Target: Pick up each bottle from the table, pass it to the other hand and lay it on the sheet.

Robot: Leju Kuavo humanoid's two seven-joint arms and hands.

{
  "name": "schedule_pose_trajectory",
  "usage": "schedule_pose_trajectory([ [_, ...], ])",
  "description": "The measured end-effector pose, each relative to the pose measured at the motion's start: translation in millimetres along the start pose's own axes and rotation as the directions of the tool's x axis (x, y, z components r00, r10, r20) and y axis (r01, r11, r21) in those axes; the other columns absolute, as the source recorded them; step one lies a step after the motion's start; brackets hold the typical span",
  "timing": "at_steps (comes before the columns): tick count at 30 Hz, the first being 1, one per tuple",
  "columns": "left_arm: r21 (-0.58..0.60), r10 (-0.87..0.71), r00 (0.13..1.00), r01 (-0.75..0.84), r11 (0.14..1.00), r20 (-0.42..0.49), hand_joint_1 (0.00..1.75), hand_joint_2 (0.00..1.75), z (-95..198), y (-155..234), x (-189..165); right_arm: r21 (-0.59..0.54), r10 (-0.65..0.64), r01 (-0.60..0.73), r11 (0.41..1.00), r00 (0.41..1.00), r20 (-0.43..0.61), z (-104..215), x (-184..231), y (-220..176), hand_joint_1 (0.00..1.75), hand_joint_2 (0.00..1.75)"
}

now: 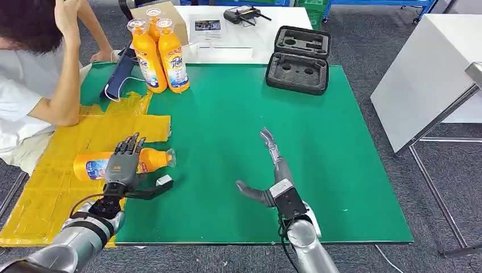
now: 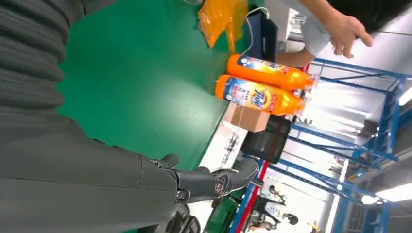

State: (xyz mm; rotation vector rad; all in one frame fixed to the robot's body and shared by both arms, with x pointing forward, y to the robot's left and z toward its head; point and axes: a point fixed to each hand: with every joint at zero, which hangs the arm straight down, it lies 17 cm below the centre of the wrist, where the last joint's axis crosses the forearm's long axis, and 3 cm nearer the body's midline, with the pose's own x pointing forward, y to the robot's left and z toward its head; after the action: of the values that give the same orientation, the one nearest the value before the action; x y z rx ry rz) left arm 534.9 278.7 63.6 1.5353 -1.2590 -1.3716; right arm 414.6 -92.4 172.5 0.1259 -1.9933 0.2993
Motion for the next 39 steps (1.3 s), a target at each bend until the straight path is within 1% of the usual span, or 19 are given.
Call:
schedule_pose_trajectory([
  [9, 0.060, 0.038, 0.999, -0.038, 0.997, -0.004, 0.00, 1.75, 8, 15, 12, -0.002, 0.001, -0.001, 1.000, 1.000, -0.011, 3, -4, 0, 0.00, 1.75],
  [11, 0.095, 0.046, 0.997, -0.040, 0.995, -0.066, 0.00, 1.75, 8, 25, 0, -0.005, 0.003, -0.003, 1.000, 1.000, -0.012, 3, -4, 0, 0.00, 1.75],
  [13, 0.165, 0.047, 0.985, -0.020, 0.986, -0.166, 0.00, 1.75, 3, 48, -21, -0.011, 0.005, -0.005, 1.000, 1.000, -0.016, 4, -6, -2, 0.00, 1.75],
  [14, 0.208, 0.051, 0.979, -0.009, 0.978, -0.196, 0.00, 1.75, -1, 63, -26, -0.014, 0.006, -0.007, 1.000, 1.000, -0.017, 5, -6, -2, 0.00, 1.75],
  [15, 0.246, 0.046, 0.978, 0.005, 0.969, -0.201, 0.00, 1.75, -4, 77, -28, -0.016, 0.007, -0.008, 1.000, 1.000, -0.019, 6, -7, -3, 0.00, 1.75],
  [18, 0.343, 0.032, 0.987, 0.023, 0.939, -0.156, 0.00, 1.75, -13, 113, -28, -0.023, 0.009, -0.010, 1.000, 1.000, -0.026, 8, -9, -4, 0.00, 1.75],
  [20, 0.385, 0.025, 0.990, 0.029, 0.922, -0.136, 0.00, 1.75, -17, 130, -29, -0.025, 0.010, -0.010, 1.000, 1.000, -0.029, 9, -10, -5, 0.00, 1.75],
  [27, 0.484, 0.022, 0.995, 0.028, 0.875, -0.098, 0.00, 1.75, -22, 172, -33, -0.032, 0.014, -0.015, 0.999, 0.999, -0.036, 12, -13, -7, 0.00, 1.75],
  [31, 0.562, 0.018, 0.996, 0.033, 0.827, -0.085, 0.00, 1.75, -26, 209, -44, -0.037, 0.018, -0.020, 0.999, 0.999, -0.047, 15, -16, -9, 0.00, 1.75],
  [34, 0.599, 0.058, 0.996, -0.008, 0.801, -0.065, 0.00, 1.75, -19, 228, -39, -0.041, 0.020, -0.022, 0.999, 0.998, -0.055, 17, -18, -9, 0.00, 1.75],
  [36, 0.606, 0.104, 0.994, -0.070, 0.792, -0.020, 0.00, 1.75, -7, 233, -19, -0.045, 0.021, -0.024, 0.999, 0.998, -0.060, 19, -19, -9, 0.00, 1.75],
  [37, 0.592, 0.146, 0.989, -0.138, 0.794, 0.035, 0.00, 1.75, 1, 232, 4, -0.046, 0.022, -0.025, 0.999, 0.998, -0.065, 20, -20, -9, 0.00, 1.75],
  [39, 0.553, 0.302, 0.932, -0.361, 0.751, 0.199, 0.00, 1.75, 11, 253, 61, -0.051, 0.021, -0.024, 0.998, 0.997, -0.071, 24, -21, -10, 0.00, 1.75],
])
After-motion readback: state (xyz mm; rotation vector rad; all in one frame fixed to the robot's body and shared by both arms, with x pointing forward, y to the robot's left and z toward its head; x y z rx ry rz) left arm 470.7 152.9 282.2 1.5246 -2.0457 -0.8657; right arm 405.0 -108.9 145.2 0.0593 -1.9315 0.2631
